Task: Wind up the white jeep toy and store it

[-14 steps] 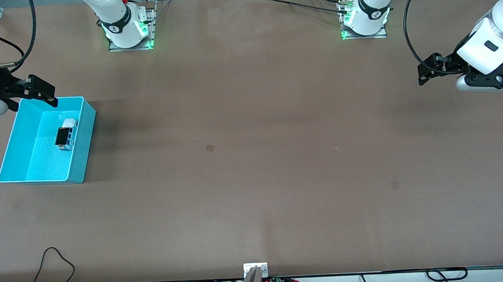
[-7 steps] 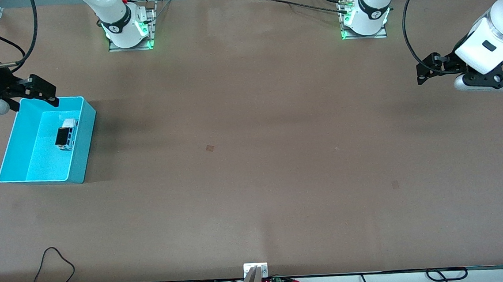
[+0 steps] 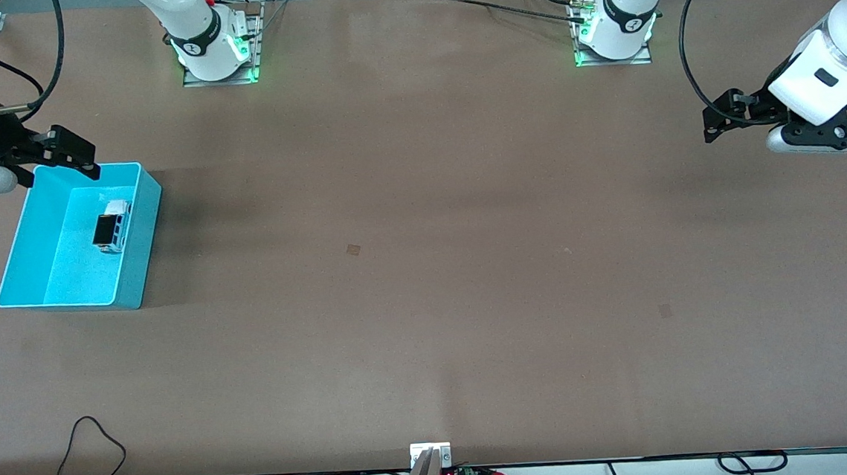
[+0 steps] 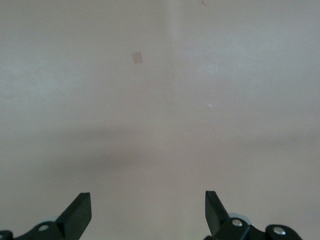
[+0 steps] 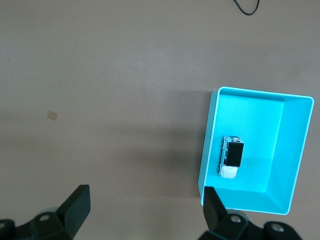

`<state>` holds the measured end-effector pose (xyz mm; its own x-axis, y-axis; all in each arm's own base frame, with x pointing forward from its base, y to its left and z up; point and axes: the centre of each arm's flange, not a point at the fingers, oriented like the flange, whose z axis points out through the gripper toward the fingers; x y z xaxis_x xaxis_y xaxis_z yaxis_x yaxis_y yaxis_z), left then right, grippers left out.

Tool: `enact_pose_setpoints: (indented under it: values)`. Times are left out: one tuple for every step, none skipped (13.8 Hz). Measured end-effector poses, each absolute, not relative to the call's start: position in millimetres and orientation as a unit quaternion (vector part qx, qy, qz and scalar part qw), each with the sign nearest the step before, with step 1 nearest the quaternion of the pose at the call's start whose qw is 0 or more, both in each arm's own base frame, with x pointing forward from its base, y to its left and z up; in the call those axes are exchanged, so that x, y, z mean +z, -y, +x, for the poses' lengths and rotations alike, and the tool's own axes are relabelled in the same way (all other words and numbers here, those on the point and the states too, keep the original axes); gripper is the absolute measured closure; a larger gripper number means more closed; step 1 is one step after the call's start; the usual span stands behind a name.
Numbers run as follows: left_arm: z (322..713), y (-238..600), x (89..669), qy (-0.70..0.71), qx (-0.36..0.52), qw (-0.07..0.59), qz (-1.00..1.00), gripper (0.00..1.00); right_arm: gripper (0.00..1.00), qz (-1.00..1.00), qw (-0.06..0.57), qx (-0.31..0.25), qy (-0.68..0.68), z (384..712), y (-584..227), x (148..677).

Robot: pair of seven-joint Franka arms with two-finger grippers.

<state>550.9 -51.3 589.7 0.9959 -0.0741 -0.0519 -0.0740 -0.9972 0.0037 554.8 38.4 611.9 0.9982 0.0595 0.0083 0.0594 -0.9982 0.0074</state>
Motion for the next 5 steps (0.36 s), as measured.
enact_pose_setpoints:
  values:
    - [550.9,51.2,589.7,0.037,-0.026,0.001,0.999,0.0,0.0,1.0,0.004,0.004,-0.03,554.9,-38.2,611.5]
    - [550.9,51.1,589.7,0.037,-0.026,0.001,0.999,0.0,0.0,1.0,0.004,0.003,-0.029,555.2,-37.7,610.8]
    - [550.9,51.1,589.7,0.037,-0.026,0.001,0.999,0.0,0.0,1.0,0.004,0.001,-0.028,556.0,-36.8,609.1]
    - [550.9,51.1,589.7,0.037,-0.026,0.001,0.999,0.0,0.0,1.0,0.004,-0.002,-0.027,557.4,-35.7,605.5]
    - [550.9,51.0,589.7,0.037,-0.026,0.001,0.999,0.0,0.0,1.0,0.004,-0.006,-0.026,559.5,-34.6,601.1]
